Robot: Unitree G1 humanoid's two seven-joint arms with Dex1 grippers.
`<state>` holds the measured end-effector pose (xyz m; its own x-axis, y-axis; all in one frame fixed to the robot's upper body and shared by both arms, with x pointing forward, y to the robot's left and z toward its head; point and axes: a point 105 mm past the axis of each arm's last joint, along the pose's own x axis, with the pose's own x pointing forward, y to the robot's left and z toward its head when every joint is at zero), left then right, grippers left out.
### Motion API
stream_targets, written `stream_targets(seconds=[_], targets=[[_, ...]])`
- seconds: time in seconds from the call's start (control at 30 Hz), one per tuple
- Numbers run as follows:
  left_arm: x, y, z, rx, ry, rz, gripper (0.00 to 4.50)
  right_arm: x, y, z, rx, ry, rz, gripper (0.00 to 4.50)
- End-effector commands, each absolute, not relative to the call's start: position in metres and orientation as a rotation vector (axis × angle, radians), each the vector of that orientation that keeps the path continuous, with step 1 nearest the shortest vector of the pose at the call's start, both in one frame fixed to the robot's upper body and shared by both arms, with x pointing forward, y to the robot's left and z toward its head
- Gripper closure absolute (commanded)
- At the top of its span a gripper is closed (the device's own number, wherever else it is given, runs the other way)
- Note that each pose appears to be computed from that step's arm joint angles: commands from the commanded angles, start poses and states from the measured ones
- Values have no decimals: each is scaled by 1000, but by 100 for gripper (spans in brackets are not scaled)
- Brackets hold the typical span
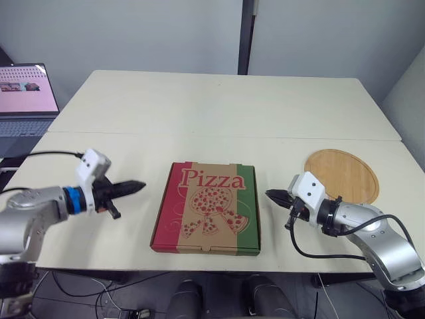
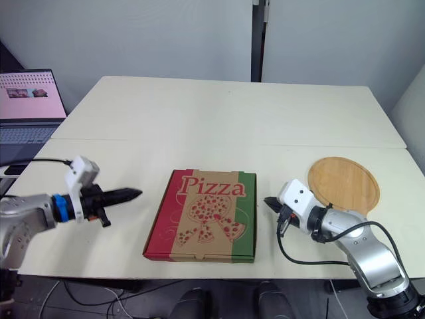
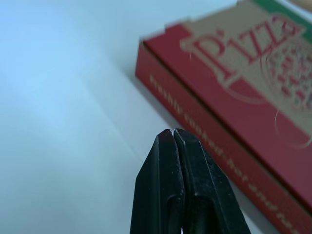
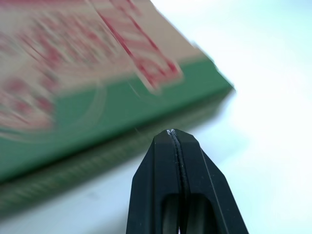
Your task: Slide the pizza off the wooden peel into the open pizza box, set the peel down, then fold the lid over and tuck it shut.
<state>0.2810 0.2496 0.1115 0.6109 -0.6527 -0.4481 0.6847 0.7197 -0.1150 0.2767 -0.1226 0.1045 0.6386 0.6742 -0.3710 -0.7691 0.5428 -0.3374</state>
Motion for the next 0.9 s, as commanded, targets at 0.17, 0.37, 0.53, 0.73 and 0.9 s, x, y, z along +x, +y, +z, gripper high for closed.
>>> stream_targets(seconds=[0.17, 0.37, 0.53, 0.73, 0.9], targets=[[279, 197, 104, 40, 442, -896, 450, 267, -91, 98, -478, 163, 973, 447], [292, 169, 107, 27, 404, -954, 450, 277, -95, 107, -477, 143, 947, 447], [305, 156, 106, 33, 388, -971, 450, 291, -102, 110, -508, 151, 929, 447], [319, 151, 107, 49, 369, -959, 450, 303, -113, 107, -549, 183, 912, 447], [319, 163, 109, 73, 370, -936, 450, 303, -125, 108, -562, 199, 888, 447]])
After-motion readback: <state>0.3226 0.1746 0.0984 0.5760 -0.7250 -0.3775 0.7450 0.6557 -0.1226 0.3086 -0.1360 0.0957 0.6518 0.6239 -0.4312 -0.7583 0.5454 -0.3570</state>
